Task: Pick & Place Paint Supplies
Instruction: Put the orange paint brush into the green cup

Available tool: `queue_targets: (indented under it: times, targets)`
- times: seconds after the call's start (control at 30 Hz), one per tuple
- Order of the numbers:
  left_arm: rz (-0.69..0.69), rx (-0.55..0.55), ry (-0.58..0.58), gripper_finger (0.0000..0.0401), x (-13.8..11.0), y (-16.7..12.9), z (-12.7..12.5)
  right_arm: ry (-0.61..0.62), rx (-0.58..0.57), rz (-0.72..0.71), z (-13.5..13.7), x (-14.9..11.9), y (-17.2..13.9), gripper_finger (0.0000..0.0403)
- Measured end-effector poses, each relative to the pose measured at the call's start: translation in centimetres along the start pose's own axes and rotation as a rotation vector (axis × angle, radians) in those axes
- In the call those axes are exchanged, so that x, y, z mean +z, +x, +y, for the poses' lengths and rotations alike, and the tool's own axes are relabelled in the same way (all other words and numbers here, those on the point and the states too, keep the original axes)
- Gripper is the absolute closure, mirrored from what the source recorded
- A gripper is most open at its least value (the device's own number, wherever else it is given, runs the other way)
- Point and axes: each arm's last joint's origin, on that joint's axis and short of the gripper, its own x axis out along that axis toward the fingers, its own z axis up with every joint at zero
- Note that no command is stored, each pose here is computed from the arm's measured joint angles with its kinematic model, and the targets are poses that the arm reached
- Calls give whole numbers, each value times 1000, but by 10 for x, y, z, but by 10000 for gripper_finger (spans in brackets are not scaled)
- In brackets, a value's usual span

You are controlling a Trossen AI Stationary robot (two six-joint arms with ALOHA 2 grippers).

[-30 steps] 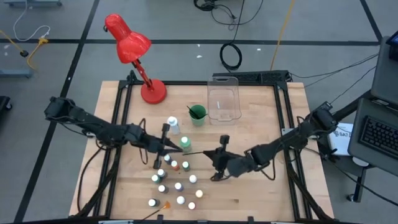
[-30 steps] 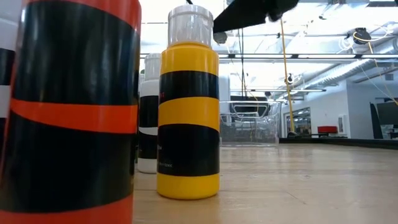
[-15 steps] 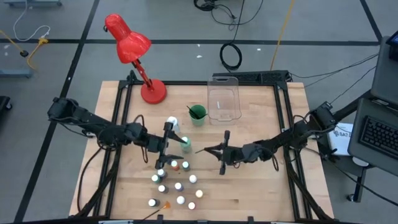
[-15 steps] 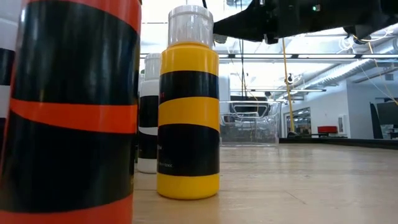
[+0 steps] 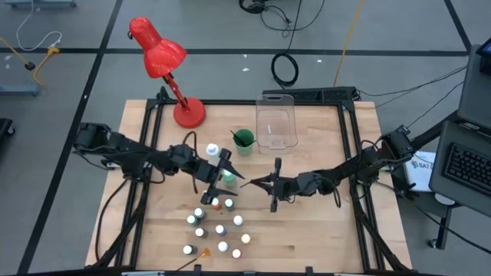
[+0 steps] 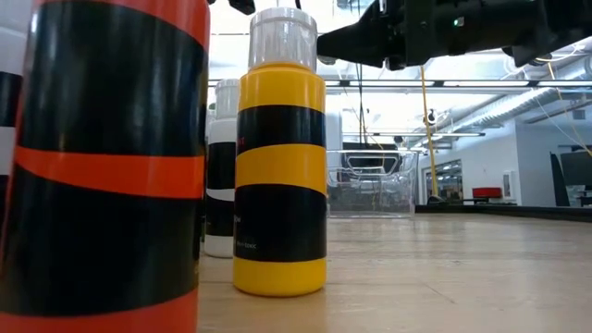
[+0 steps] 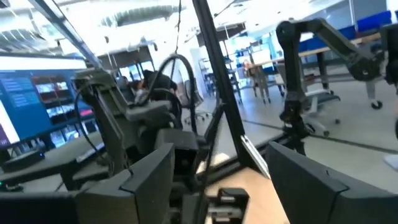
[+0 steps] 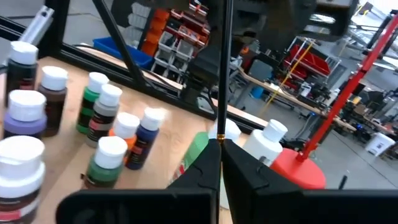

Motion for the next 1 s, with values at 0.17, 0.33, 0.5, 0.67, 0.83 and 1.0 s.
queue_targets:
  times: [0.17, 0.33, 0.5, 0.67, 0.83, 1.0]
  targets:
    - [-2, -38, -3, 150, -3, 10, 2, 1, 2, 1, 0, 0, 0, 401]
    - [-19, -25, -1, 151, 2, 13, 5, 1, 7, 12, 1, -1, 0, 401]
    - [-21, -20, -1, 151, 2, 13, 5, 0, 5, 15, 1, -1, 0, 401]
    - [-15, -20, -32, 168, 2, 13, 5, 1, -3, 17, -1, -2, 1, 401]
    - [-14, -18, -52, 242, 2, 13, 6, 20, -10, 14, -3, -2, 1, 401]
    - [3, -22, -53, 350, 0, 12, 7, 20, -9, 17, -3, -2, 1, 401]
